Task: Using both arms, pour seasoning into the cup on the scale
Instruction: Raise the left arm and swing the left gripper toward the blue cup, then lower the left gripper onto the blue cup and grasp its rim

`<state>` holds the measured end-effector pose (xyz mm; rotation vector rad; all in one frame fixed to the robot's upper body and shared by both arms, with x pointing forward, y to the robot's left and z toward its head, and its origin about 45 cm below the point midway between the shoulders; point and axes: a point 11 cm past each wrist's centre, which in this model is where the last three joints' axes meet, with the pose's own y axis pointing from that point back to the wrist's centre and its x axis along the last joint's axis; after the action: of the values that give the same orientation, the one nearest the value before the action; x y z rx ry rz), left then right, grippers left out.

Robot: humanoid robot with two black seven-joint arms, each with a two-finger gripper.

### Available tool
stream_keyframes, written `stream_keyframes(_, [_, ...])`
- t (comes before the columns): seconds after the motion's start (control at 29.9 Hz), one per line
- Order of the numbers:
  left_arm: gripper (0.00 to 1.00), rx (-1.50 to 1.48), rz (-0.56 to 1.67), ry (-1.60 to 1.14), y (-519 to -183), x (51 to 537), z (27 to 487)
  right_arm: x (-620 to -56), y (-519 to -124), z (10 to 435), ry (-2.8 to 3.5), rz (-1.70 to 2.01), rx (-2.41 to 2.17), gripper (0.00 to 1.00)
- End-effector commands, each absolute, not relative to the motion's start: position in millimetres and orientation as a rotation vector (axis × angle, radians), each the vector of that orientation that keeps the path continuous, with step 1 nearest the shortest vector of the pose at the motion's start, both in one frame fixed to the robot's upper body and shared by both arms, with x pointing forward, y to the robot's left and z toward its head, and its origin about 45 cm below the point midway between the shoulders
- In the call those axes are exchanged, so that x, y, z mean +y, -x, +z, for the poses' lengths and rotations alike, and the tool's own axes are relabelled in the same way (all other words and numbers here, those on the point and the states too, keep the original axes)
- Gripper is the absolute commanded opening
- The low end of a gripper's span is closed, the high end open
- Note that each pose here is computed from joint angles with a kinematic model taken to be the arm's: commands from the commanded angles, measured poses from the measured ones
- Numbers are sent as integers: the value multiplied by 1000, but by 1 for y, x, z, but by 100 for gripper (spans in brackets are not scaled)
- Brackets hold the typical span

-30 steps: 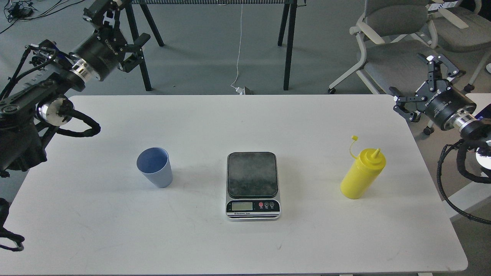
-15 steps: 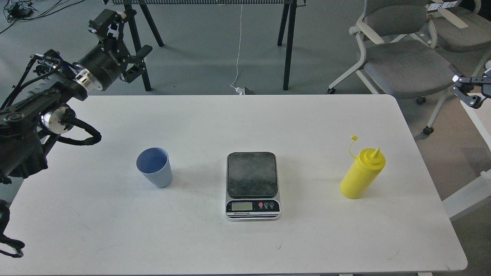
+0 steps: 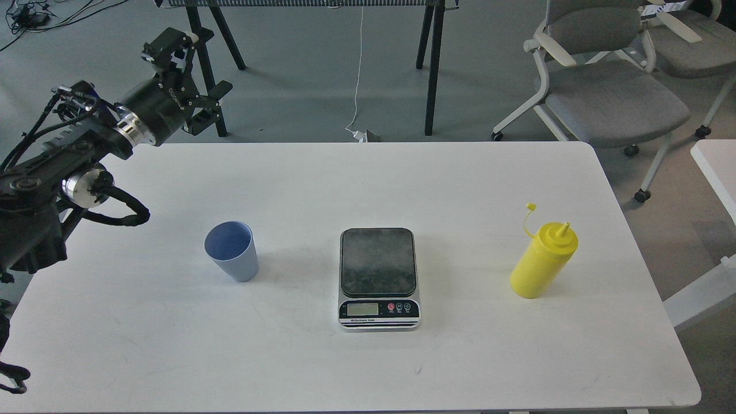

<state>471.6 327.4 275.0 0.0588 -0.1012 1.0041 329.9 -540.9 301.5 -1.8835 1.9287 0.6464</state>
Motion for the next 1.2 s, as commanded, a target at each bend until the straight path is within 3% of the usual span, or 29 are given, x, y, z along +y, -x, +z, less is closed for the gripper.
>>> stream_keyframes(0.0, [100,-237,888,-161,-457,328,303,-539,-335,298,1878,643,1918,99])
stream_keyframes(0.17, [100,-453,706,-322,-430,321,337,-512,-362,283,1887,670,1834,99])
stream_keyframes(0.57, [100,-880,325,-729,-406,289,336,-432,-420,255,2007,688,1682,99])
stream_keyframes(0.8, [100,-1140,34,-1020,-392,284,306,-422,-421,247,2028,713,1672,99])
stream_keyframes(1.17, [98,-1164,-259,-1230,-378,296,242,-421,-418,243,2040,721,1677,99])
